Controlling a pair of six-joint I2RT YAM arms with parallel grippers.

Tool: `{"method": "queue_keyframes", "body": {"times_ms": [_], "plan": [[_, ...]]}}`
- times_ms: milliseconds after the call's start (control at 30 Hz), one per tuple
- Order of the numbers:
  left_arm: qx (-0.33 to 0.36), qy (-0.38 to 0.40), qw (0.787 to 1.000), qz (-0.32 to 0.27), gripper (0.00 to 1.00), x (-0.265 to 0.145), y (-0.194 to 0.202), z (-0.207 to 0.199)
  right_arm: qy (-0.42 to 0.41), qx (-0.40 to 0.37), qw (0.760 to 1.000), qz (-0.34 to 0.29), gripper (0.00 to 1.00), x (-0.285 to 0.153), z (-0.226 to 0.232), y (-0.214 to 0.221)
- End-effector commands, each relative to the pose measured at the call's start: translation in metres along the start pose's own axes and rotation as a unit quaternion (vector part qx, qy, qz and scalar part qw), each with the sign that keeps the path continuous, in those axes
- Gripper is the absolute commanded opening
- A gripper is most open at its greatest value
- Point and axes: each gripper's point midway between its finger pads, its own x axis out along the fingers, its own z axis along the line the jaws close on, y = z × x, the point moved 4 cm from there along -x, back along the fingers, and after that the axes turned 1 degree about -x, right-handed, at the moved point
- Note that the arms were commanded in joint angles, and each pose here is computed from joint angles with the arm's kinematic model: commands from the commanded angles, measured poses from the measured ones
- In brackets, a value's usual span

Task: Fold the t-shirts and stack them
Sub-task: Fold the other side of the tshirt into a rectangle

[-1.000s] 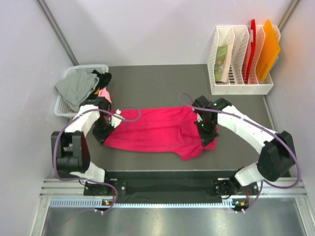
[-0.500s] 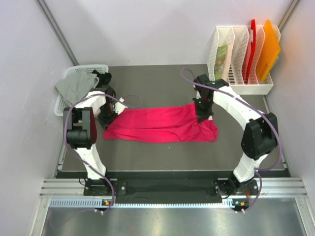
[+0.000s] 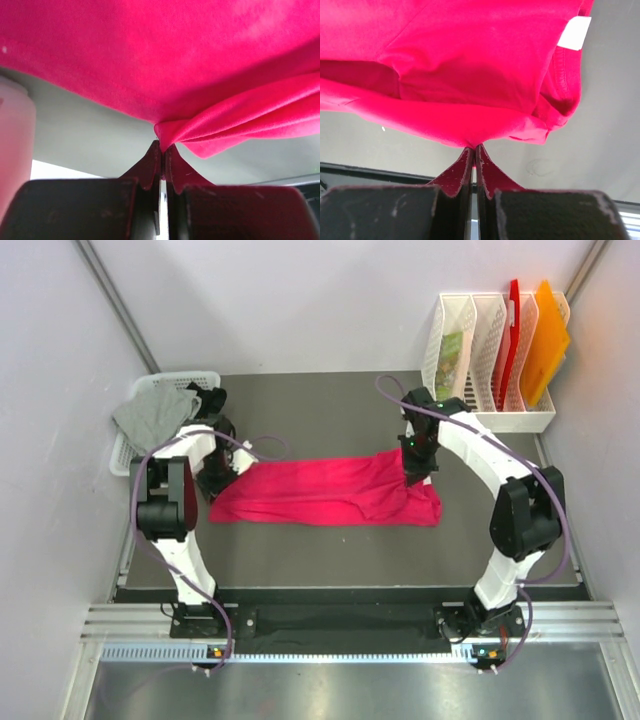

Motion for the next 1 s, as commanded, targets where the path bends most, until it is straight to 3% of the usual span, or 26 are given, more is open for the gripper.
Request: {"method": "queue_keyframes", "body": {"times_ms": [0,267,633,800,967], "plan": [[0.005,-0.018,1.0,-0.015,0.0,-0.042,0.015,-0.002,-0.022,0.0,0.999,-0.027,0.0,-0.028,-0.001,0.017],[-0.008,0.06,0.998,0.0,0.0,-0.056,0.058,-0.058,-0.03,-0.007,0.999,0.008,0.0,-0.033,-0.011,0.073],[-0.03,0.116,0.993,0.021,0.0,-0.055,0.106,-0.116,-0.035,-0.01,0.999,0.026,0.0,-0.037,-0.02,0.115],[-0.039,0.129,0.991,0.021,0.01,-0.045,0.102,-0.119,-0.029,-0.008,0.999,0.014,0.0,-0.038,-0.021,0.109],[-0.041,0.108,0.993,0.018,0.03,-0.033,0.078,-0.093,-0.022,-0.008,1.0,-0.011,0.0,-0.04,-0.015,0.077]]}}
